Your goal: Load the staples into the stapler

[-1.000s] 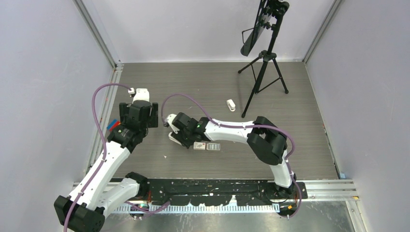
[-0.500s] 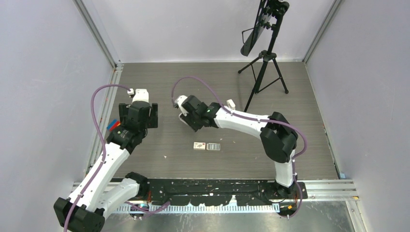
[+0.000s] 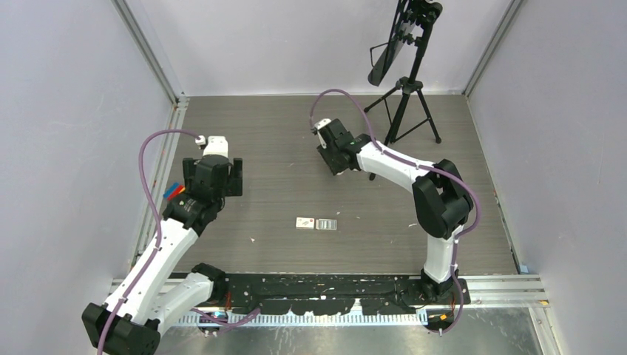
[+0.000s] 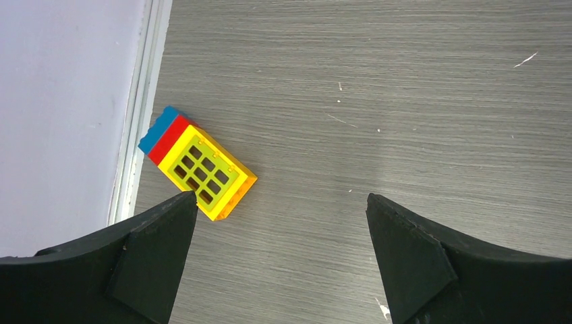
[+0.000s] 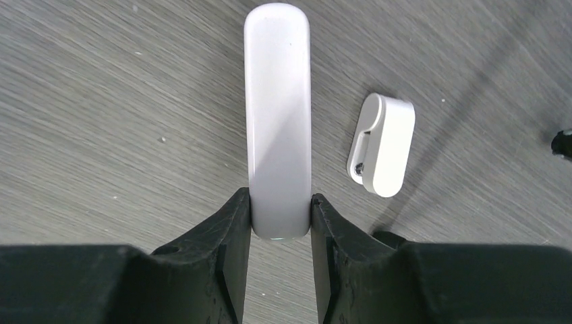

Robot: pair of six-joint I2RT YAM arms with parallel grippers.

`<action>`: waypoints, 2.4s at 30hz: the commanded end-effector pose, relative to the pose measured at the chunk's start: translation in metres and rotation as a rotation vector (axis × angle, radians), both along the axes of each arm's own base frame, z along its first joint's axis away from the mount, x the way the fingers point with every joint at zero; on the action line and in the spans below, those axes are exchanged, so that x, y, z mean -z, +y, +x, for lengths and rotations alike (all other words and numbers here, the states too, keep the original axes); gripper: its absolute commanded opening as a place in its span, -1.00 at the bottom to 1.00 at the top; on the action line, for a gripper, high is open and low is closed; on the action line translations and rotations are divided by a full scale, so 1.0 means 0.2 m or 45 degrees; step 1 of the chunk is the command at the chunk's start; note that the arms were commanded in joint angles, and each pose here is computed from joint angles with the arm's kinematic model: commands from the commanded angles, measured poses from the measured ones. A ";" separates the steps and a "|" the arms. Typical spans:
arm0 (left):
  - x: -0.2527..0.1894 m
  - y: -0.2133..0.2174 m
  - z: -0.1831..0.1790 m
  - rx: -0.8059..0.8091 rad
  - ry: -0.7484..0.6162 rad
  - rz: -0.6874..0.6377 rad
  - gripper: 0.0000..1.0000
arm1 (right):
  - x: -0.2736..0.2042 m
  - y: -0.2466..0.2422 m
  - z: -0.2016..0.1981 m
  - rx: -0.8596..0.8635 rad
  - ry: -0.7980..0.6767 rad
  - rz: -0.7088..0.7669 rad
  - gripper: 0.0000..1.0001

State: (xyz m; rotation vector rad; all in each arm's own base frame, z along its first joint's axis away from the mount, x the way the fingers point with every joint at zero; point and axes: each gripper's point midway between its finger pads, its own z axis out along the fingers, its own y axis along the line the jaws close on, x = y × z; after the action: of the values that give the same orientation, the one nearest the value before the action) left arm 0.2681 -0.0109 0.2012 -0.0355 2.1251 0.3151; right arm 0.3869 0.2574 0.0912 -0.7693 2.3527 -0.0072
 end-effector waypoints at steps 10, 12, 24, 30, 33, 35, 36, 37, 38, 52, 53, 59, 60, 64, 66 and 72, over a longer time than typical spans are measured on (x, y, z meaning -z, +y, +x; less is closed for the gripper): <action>-0.05 -0.01 0.02 0.021 -0.066 -0.025 0.98 | 0.17 -0.13 0.04 0.178 0.088 0.036 -0.70; -0.05 -0.01 0.02 0.026 -0.066 -0.026 0.98 | 0.17 -0.13 0.03 0.184 0.093 0.045 -0.55; -0.13 -0.07 -0.02 0.093 -0.146 -0.134 0.98 | -0.35 -0.21 -0.06 0.370 -0.204 0.403 0.44; -0.24 -0.13 -0.09 0.181 -0.307 -0.284 0.98 | -0.74 -0.54 -0.27 0.572 -0.522 0.540 0.66; -0.31 -0.10 -0.17 0.199 -0.383 -0.308 0.99 | -0.88 -0.74 -0.42 0.684 -0.683 0.590 0.79; -0.35 -0.08 -0.22 0.209 -0.433 -0.310 0.99 | -0.95 -0.87 -0.53 0.735 -0.766 0.618 0.81; -0.36 -0.07 -0.25 0.211 -0.458 -0.308 0.99 | -0.98 -0.94 -0.58 0.768 -0.802 0.620 0.82; -0.38 -0.05 -0.27 0.211 -0.482 -0.307 0.99 | -1.01 -0.99 -0.63 0.792 -0.833 0.630 0.82; -0.39 -0.04 -0.30 0.212 -0.513 -0.307 0.99 | -1.03 -1.05 -0.68 0.821 -0.858 0.634 0.83; -0.38 0.02 -0.44 0.200 -0.786 -0.398 0.99 | -1.15 -1.55 -1.12 1.005 -1.247 0.690 0.86; -0.38 0.03 -0.44 0.198 -0.786 -0.394 0.99 | -1.15 -1.56 -1.13 1.008 -1.272 0.716 0.86; -0.33 0.05 -0.46 0.166 -0.758 -0.394 0.99 | -1.13 -1.57 -1.14 0.994 -1.321 0.731 0.87; -0.33 0.06 -0.45 0.156 -0.753 -0.387 0.99 | -1.14 -1.56 -1.15 0.983 -1.322 0.741 0.87; -0.32 0.08 -0.44 0.125 -0.732 -0.354 0.99 | -1.14 -1.56 -1.15 0.965 -1.315 0.747 0.87; -0.31 0.08 -0.43 0.115 -0.721 -0.343 0.99 | -1.14 -1.55 -1.15 0.951 -1.313 0.749 0.87; -0.28 0.07 -0.40 0.137 -0.675 -0.319 0.99 | -1.13 -1.53 -1.15 0.915 -1.295 0.747 0.88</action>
State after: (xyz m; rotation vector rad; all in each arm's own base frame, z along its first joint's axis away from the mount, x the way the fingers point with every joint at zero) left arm 0.1816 0.0033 0.2567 -0.1605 1.6104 -0.0501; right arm 0.1597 -0.0483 0.3082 0.3553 1.4192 -0.0304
